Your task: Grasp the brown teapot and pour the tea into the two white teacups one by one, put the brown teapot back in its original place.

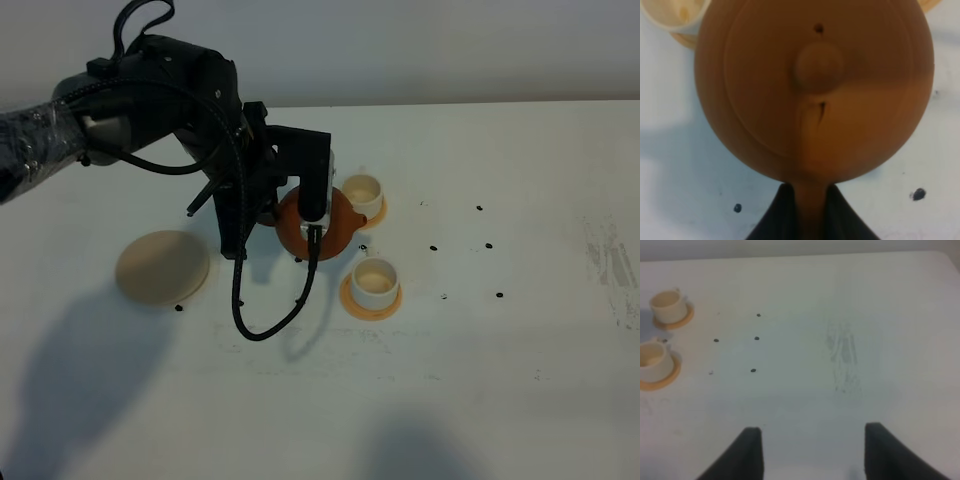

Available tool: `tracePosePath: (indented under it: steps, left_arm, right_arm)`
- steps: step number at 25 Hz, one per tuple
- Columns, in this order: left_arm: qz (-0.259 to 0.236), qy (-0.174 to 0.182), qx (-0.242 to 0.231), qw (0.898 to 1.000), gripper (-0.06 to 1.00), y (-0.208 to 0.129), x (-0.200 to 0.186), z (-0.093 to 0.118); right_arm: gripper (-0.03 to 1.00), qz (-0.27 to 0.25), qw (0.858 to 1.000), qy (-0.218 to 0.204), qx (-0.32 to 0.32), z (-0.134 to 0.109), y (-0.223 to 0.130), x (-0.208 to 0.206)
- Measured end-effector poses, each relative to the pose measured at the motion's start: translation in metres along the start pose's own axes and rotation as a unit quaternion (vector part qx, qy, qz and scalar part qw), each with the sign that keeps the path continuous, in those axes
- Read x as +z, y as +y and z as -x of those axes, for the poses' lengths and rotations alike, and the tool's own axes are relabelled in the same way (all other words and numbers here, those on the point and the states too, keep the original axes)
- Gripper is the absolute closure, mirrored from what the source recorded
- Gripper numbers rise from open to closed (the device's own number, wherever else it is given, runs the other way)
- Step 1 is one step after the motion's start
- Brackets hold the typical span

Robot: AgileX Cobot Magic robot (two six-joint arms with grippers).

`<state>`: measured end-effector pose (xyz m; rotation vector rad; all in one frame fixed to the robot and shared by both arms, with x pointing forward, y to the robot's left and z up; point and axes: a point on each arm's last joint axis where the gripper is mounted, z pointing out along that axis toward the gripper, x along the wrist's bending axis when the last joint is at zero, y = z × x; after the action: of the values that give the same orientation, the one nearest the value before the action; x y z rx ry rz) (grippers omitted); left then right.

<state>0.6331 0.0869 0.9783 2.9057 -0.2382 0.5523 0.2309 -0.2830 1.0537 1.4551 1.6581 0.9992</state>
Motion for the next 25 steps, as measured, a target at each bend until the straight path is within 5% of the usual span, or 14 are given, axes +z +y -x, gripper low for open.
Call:
tracePosePath:
  steps: [25]
  left_arm:
    - [-0.037, 0.027, 0.129, 0.991, 0.83, 0.024, 0.011, 0.006]
  right_arm:
    - [0.53, 0.0, 1.0, 0.0, 0.0, 0.0, 0.0, 0.0]
